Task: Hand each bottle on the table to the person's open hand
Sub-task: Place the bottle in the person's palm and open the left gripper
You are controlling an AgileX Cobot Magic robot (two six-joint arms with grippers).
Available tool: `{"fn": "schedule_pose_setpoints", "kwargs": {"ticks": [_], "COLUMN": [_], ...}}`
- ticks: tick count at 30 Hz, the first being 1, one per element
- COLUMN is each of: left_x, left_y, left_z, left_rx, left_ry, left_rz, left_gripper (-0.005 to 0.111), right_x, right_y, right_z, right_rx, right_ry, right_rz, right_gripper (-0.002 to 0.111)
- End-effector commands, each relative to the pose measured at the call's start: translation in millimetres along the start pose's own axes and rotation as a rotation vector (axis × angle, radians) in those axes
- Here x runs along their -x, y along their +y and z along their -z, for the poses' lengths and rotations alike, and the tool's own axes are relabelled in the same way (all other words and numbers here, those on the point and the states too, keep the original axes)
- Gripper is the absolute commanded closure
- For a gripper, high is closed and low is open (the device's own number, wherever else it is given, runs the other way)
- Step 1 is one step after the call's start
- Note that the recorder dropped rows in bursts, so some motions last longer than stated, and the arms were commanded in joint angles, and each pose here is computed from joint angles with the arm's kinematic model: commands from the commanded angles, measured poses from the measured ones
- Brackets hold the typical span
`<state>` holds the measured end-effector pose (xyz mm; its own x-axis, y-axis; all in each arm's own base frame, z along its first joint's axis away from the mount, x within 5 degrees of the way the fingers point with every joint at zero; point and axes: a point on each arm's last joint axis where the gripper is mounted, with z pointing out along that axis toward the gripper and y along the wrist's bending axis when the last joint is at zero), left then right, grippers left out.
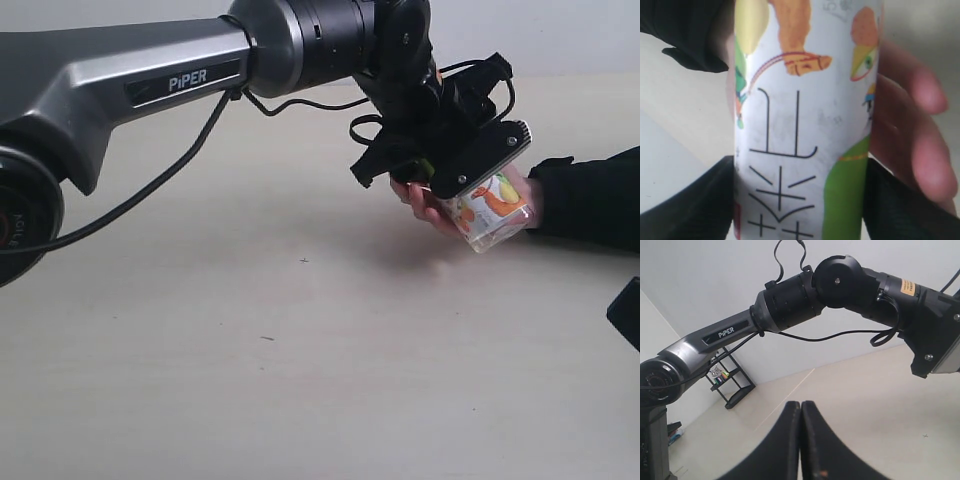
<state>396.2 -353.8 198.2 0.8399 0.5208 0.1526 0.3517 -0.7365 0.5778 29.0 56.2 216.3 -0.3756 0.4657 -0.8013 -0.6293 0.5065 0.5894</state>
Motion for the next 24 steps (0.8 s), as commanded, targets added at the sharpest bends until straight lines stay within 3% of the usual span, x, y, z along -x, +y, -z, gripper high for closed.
{"fn": "schedule_pose_setpoints", "kwargs": {"ticks": [1, 4, 7, 11, 14, 18, 24], "left_x": [0.1, 0.1, 0.1, 0.1, 0.1, -0.2, -0.8], "left_y": [1.5, 1.5, 1.5, 1.5, 1.5, 2.3, 4.2], "left_z": [1.1, 1.1, 1.1, 1.1, 1.1, 1.1, 4.2], "left_rx": [0.017, 0.017, 0.017, 0.017, 0.017, 0.026, 0.032], "left_ry": [-0.007, -0.007, -0.007, -0.007, -0.007, -0.003, -0.001], "left_rz": [0.022, 0.023, 0.023, 0.023, 0.039, 0.039, 0.084], "left_gripper": [0.107, 0.105, 0.091, 0.055, 0.036, 0.028, 0.028], "right_x": [-1.1, -1.1, -1.1, -1.1, -1.1, -1.1, -0.9], "right_y": [-0.6, -0.6, -0.6, -0.6, -0.6, -0.6, -0.9], "right_z": [0.3, 0.3, 0.3, 0.3, 0.3, 0.3, 0.3], "right_rx": [0.002, 0.002, 0.002, 0.002, 0.002, 0.002, -0.002], "right_ry": [-0.002, -0.002, -0.002, -0.002, -0.002, -0.002, -0.005], "right_rz": [-0.004, -0.004, -0.004, -0.004, -0.004, -0.004, -0.004], "right_gripper": [0.108, 0.108, 0.108, 0.108, 0.108, 0.108, 0.108]}}
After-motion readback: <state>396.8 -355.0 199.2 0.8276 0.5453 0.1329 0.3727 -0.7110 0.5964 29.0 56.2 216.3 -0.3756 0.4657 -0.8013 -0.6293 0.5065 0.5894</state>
